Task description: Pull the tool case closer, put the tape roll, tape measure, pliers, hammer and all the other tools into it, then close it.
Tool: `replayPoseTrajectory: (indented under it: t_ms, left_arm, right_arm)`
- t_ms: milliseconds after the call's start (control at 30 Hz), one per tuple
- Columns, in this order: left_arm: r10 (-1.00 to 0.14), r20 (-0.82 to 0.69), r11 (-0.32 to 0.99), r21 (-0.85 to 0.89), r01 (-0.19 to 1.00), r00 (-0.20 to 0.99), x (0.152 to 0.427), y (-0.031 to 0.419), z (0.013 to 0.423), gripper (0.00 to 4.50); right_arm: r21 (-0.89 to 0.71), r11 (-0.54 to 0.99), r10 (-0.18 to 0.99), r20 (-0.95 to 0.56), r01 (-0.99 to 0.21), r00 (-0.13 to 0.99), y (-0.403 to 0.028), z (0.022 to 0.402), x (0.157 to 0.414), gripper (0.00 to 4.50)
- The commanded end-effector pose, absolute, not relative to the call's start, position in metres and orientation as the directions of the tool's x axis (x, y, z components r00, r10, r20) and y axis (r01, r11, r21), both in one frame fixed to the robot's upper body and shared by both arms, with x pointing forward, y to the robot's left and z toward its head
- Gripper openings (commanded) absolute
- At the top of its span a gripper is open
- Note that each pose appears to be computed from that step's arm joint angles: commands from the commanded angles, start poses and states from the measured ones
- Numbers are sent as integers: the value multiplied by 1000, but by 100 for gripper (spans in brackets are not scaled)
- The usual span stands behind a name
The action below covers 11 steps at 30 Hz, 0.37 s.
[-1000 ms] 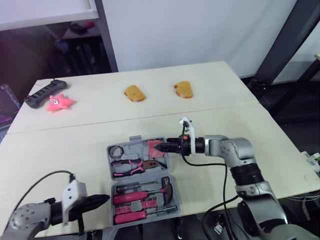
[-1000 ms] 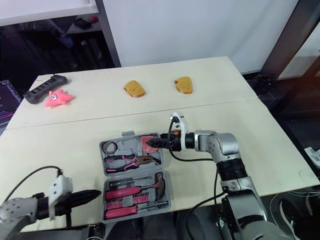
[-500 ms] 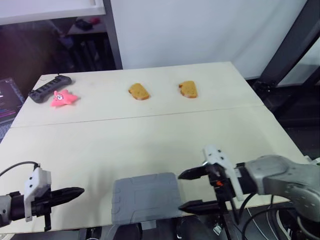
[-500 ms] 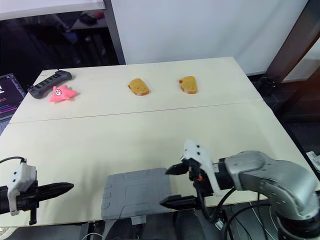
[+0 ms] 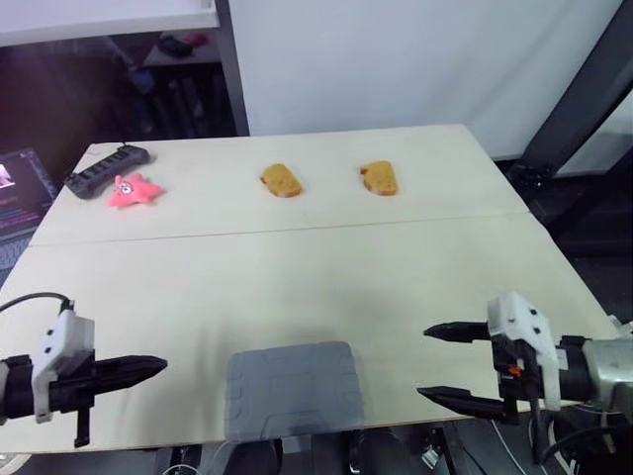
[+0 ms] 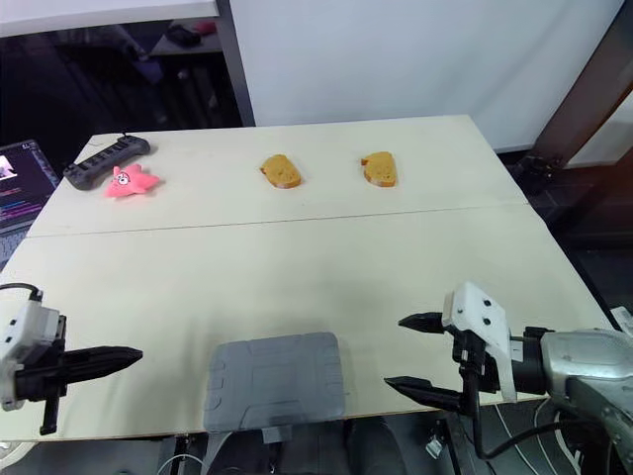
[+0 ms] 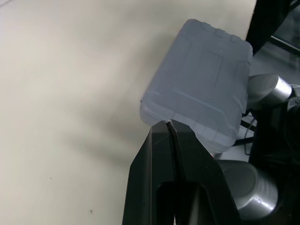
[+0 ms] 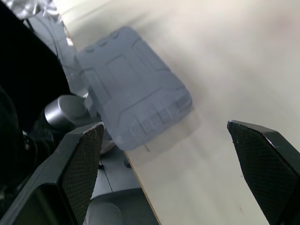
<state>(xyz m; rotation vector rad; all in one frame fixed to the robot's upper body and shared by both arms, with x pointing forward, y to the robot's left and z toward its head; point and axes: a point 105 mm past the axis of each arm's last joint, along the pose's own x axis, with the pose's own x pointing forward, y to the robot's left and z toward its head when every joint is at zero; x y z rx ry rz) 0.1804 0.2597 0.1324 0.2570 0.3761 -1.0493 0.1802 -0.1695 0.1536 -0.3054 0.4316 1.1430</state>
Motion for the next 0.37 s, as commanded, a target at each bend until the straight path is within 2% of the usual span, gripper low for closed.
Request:
replayPoseTrajectory:
  t_ms: [33, 367]
  left_arm:
    - [-788, -414, 477, 58, 877, 456, 185, 261, 140, 0]
    - [-795, -402, 464, 80, 882, 455, 187, 256, 141, 0]
  right_arm:
    - [-66, 386, 799, -475, -920, 369, -174, 154, 183, 445]
    - [-37, 371, 812, -472, -928, 343, -172, 149, 182, 445]
